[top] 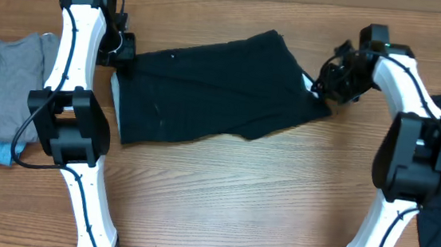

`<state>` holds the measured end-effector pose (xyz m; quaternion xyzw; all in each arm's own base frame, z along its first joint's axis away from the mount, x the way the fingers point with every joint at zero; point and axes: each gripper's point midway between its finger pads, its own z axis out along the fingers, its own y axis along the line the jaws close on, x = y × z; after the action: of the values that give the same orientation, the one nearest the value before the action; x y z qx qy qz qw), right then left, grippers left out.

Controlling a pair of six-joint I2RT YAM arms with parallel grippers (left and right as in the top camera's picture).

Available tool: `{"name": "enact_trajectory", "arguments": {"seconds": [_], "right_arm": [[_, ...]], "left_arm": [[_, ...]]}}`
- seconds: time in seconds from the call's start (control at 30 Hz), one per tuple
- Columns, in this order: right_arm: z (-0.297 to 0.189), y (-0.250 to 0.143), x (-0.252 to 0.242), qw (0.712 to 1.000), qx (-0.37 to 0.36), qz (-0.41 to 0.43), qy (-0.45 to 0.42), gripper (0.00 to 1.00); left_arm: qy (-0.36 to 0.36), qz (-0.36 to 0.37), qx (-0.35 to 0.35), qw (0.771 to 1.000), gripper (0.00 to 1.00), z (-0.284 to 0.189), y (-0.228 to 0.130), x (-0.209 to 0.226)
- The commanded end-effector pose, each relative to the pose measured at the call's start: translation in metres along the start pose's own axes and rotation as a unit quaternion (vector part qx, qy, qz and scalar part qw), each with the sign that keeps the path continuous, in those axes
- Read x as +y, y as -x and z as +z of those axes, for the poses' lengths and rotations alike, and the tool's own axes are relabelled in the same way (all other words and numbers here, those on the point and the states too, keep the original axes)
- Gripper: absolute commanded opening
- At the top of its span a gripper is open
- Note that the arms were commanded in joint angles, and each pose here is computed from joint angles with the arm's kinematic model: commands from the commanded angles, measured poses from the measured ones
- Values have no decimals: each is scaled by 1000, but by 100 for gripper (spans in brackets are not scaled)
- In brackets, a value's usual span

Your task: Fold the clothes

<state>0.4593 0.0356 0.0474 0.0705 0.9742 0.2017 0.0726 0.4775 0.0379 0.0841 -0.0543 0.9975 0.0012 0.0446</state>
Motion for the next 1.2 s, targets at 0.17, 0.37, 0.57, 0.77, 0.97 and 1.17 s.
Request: {"name": "enact_trajectory", "arguments": {"seconds": [0.17,0.37,0.57,0.77,0.97,1.17], "right_arm": [[-14,-29,-28,998,18,54,-40,68],[16,-49,-11,997,34,53,52,83],[18,-45,-10,998,20,-2,58,84],[8,-31,-29,999,2,-19,-31,80],[-19,8,42,989,-53,-137,-18,9],[5,9,94,969,-80,-229,-57,4]], "left_arm": [[22,16,-14,1000,8,-9,6,9],[16,16,-14,1000,10,-9,6,8],[25,20,-23,999,4,-9,10,10],[33,107,-118,987,4,-16,57,-5],[52,158,-201,965,7,-30,91,-62],[22,69,-195,978,100,-28,90,-41]]}}
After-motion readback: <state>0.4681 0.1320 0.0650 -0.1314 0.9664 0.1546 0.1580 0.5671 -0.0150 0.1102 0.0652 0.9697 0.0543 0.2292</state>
